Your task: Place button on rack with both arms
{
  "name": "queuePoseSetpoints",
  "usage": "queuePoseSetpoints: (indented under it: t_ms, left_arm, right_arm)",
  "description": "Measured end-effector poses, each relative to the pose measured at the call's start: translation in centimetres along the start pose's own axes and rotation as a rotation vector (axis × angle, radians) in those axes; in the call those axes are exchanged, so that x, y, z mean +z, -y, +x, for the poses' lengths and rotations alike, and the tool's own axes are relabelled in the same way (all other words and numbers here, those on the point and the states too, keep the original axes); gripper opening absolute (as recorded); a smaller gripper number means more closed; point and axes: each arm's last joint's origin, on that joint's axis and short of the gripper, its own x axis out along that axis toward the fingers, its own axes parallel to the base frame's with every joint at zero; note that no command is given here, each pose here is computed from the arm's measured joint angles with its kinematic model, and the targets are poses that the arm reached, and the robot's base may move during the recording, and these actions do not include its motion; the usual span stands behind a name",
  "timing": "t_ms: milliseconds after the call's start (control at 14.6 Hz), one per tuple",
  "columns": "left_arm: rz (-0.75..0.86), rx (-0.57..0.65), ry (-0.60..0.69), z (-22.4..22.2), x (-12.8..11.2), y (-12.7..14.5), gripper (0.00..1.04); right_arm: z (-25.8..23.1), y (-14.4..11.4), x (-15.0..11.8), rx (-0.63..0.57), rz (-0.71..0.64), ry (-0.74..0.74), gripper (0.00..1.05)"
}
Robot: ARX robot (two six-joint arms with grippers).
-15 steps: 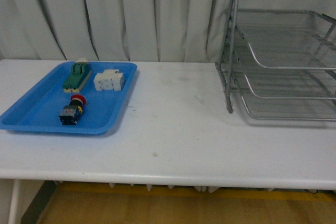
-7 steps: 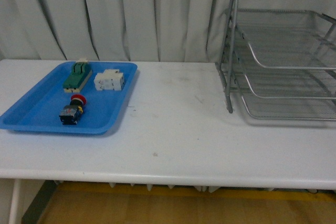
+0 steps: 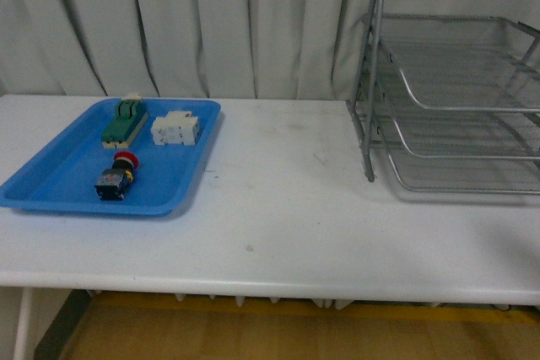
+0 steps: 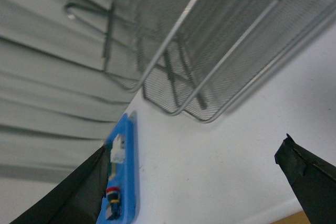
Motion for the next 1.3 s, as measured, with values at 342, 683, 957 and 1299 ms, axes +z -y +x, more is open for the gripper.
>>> queuePoseSetpoints:
  t_ms: [342,683,957,1299]
  left_arm:
    - [0.0,0.0,0.0,0.0,0.0,0.0,0.98]
    - [0.0,0.0,0.0,0.0,0.0,0.0,0.98]
    - [0.0,0.0,0.0,0.0,0.0,0.0,0.98]
    - [0.0,0.0,0.0,0.0,0.0,0.0,0.98]
  right_arm:
    - [8.0,2.9,0.5,-0.127,0.175,-0.014,0.98]
    - [14.4,2.9,1.1,-0.17,0.216,-0.033,0.98]
    - [17.6,3.3,0.5,-0.189,0.21,-0.02,0.68]
    - [16.8,3.7,-0.4,-0.129,0.264,0.021,0.12]
